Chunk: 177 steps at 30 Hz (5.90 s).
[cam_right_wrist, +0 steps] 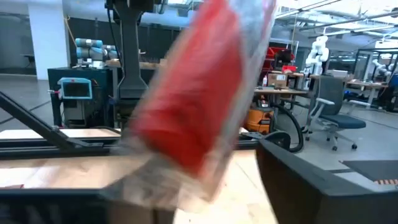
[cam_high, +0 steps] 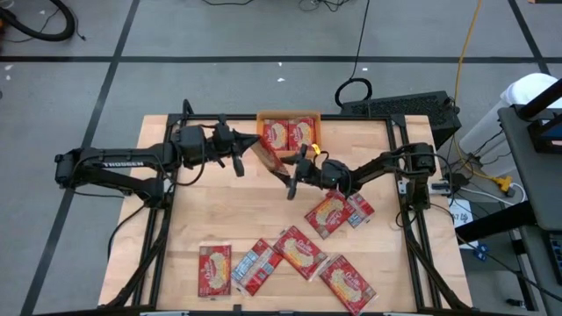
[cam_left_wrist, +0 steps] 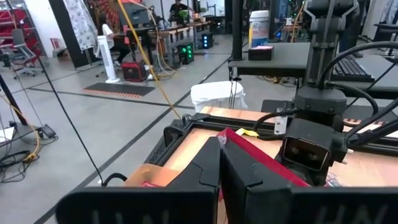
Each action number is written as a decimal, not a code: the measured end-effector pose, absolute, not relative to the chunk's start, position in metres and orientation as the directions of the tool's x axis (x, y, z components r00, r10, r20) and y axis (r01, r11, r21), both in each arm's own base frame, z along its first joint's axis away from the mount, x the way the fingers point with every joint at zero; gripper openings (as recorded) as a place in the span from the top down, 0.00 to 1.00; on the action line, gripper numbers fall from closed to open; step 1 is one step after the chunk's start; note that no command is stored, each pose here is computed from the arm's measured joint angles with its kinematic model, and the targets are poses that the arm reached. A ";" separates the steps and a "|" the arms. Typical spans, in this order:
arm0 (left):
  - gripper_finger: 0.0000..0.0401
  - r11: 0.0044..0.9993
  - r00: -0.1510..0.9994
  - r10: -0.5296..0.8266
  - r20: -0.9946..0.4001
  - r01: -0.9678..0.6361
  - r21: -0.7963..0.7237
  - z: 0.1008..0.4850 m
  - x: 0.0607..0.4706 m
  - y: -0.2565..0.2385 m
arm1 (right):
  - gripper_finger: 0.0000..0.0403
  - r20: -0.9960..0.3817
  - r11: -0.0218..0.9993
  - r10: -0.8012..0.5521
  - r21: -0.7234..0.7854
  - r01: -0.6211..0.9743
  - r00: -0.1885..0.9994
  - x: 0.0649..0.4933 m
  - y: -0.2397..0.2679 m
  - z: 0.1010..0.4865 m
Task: Sort popcorn bags into baskets
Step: Put the popcorn pack into the orange bin
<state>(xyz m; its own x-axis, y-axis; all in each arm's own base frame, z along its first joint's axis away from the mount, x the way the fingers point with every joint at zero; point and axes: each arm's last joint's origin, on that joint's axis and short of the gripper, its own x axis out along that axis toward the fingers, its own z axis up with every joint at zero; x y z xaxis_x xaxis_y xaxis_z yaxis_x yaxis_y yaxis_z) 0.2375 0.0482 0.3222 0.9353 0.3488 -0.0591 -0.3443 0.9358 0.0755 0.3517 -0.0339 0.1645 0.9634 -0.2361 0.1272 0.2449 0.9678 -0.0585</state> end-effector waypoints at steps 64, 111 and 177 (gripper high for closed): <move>0.91 0.998 0.790 0.066 -0.610 -0.067 0.020 0.276 0.308 0.070 | 0.73 -0.653 0.994 -0.105 -0.037 0.107 0.750 0.310 -0.054 0.222; 0.91 0.997 0.971 0.069 0.227 -0.074 0.011 0.266 0.281 0.056 | 0.97 0.175 0.994 -0.105 -0.016 0.109 0.979 0.287 -0.053 0.222; 0.99 0.990 0.991 -0.023 -0.130 0.005 -0.138 0.248 0.252 0.096 | 0.71 -0.249 0.950 -0.071 0.280 0.142 0.966 0.266 -0.072 0.202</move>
<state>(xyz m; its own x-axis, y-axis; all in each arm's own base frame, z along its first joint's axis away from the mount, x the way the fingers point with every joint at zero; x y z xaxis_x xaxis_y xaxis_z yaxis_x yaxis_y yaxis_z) 0.2525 0.0957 0.2484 0.9913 -0.0229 -0.1300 0.0048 0.9904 -0.1383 0.2655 -0.0721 0.2021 0.9660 -0.0712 -0.2486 0.1420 0.9496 0.2796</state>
